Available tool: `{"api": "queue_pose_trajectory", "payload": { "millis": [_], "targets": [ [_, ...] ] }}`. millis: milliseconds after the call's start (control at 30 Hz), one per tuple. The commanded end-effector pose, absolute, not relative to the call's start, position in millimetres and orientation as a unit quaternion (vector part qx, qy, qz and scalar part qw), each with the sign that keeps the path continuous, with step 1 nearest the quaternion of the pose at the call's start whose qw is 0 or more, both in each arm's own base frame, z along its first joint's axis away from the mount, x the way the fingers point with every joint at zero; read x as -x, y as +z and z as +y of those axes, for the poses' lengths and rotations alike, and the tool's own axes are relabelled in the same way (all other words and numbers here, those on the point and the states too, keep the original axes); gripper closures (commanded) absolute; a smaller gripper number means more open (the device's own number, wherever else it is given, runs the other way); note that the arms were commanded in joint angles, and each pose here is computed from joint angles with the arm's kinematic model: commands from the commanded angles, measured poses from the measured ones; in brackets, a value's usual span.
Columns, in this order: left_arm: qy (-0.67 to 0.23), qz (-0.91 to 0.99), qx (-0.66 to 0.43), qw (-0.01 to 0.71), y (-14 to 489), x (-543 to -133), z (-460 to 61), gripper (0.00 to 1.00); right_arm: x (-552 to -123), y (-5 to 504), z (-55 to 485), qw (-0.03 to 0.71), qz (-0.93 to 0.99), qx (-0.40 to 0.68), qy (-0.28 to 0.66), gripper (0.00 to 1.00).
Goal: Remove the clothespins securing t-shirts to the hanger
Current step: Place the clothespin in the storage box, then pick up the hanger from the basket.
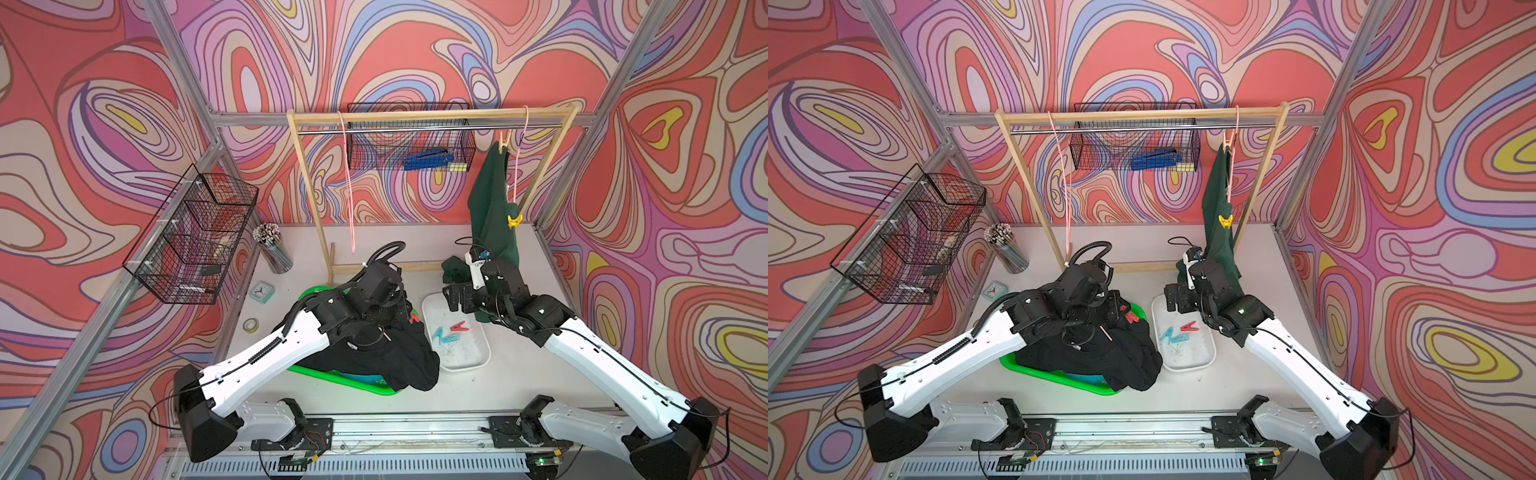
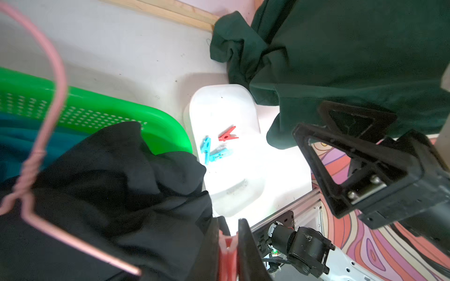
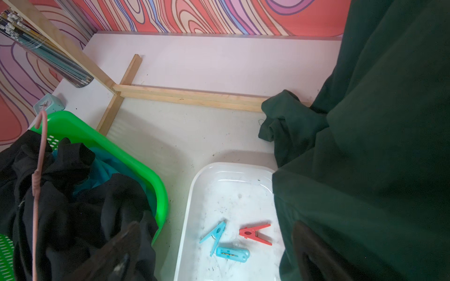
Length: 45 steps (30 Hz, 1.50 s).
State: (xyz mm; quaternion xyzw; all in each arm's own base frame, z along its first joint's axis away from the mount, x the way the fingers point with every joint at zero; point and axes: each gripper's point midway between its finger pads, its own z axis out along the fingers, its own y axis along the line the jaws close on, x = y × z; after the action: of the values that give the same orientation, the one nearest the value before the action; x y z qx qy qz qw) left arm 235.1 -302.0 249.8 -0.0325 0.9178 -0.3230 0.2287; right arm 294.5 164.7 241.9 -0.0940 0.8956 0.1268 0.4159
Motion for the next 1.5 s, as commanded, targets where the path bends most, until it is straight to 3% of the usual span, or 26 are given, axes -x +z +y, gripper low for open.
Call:
{"api": "queue_pose_trajectory", "payload": {
  "millis": [0,633,1100,1367,1467],
  "targets": [
    [-0.341,0.909,0.034,0.24,258.9,-243.7,-323.0,0.87,-290.5,245.7,147.7,0.426,0.896,0.074,0.104,0.02],
    [-0.365,0.914,-0.007,0.179,209.9,-254.3,-420.9,0.84,-277.5,262.5,112.7,0.472,0.877,0.075,0.041,0.02],
    [-0.325,0.922,-0.019,0.21,209.6,-274.3,-426.9,0.58,-274.2,257.0,118.6,0.469,0.874,0.119,0.04,0.02],
    [-0.334,0.918,-0.039,0.208,215.1,-270.2,-429.5,0.48,-270.4,267.1,129.0,0.483,0.862,0.135,0.074,0.02],
    [-0.313,0.921,-0.043,0.228,224.6,-271.7,-415.6,0.4,-268.1,268.9,137.2,0.482,0.858,0.15,0.093,0.02]
  ]
}}
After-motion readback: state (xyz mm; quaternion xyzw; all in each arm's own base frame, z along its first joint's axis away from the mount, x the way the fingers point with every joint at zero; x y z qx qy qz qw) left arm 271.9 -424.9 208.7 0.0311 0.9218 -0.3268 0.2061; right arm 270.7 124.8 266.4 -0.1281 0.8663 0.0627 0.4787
